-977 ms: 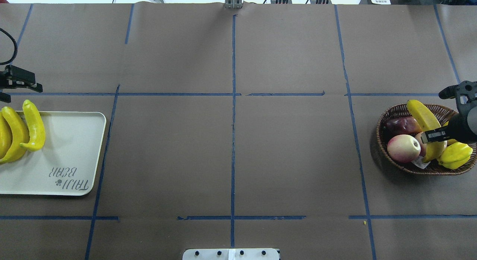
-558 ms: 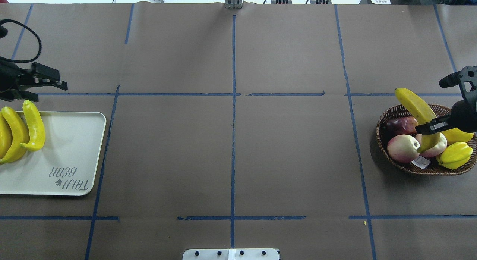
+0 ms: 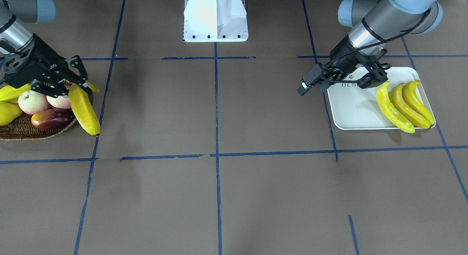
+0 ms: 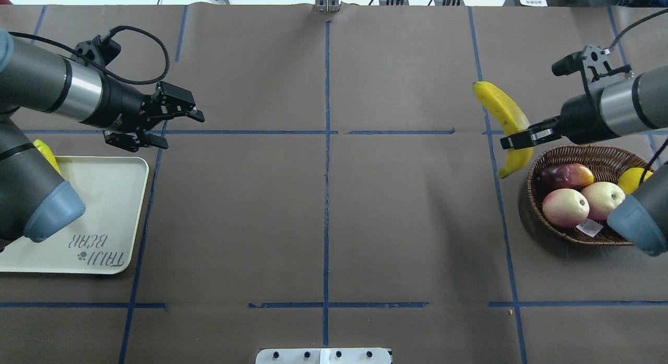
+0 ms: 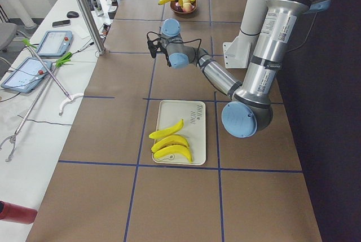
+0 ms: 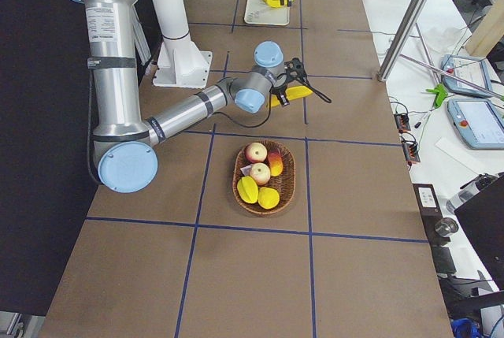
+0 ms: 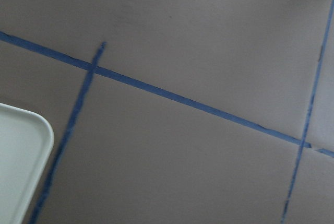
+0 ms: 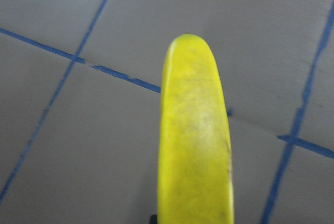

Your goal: Transfer all bananas from basket to plate

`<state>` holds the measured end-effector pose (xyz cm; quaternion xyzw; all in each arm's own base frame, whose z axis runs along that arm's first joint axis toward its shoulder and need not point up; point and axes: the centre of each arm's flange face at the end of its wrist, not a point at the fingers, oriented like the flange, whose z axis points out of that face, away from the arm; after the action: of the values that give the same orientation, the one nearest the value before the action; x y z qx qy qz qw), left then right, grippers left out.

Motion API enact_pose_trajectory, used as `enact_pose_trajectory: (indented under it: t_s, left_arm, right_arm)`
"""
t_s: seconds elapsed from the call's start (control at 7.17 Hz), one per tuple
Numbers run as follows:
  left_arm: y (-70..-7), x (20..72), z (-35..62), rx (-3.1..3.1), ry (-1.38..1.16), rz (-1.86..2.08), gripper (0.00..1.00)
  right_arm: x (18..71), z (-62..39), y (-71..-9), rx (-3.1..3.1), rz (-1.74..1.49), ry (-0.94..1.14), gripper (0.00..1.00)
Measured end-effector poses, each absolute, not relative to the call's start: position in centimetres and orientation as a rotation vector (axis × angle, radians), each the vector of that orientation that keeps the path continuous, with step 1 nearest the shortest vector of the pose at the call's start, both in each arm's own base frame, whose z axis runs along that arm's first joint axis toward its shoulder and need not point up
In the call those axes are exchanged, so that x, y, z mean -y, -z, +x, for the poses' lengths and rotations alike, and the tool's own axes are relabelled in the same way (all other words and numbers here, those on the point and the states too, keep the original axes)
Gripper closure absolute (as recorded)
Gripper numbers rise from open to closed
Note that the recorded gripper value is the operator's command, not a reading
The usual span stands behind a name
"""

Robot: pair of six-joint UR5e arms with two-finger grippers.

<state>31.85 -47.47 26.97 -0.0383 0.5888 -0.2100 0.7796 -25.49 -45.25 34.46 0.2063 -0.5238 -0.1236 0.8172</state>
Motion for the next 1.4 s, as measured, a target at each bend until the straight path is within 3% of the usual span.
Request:
enact_pose_trajectory:
  t_s: [0.56,1.26,1.4]
  left_arm:
    - [-17.0,45.6,38.6,-1.404,0.576,-0.101,0.0]
    - [-14.2,46.2,42.9,-1.41,0.599,-0.154,0.01]
    - [-14.3,46.3,43.7,-1.401,0.598,-0.161,0.19]
  right_arm:
    - [45.2,-38.8,-20.7,1.364,0.309,0.192,0.92]
    - [41.2,-46.8,-15.0,1.428,0.28,0.162,0.89]
    - [40.7,-47.2,-14.3,1.44,0.279,0.171,0.86]
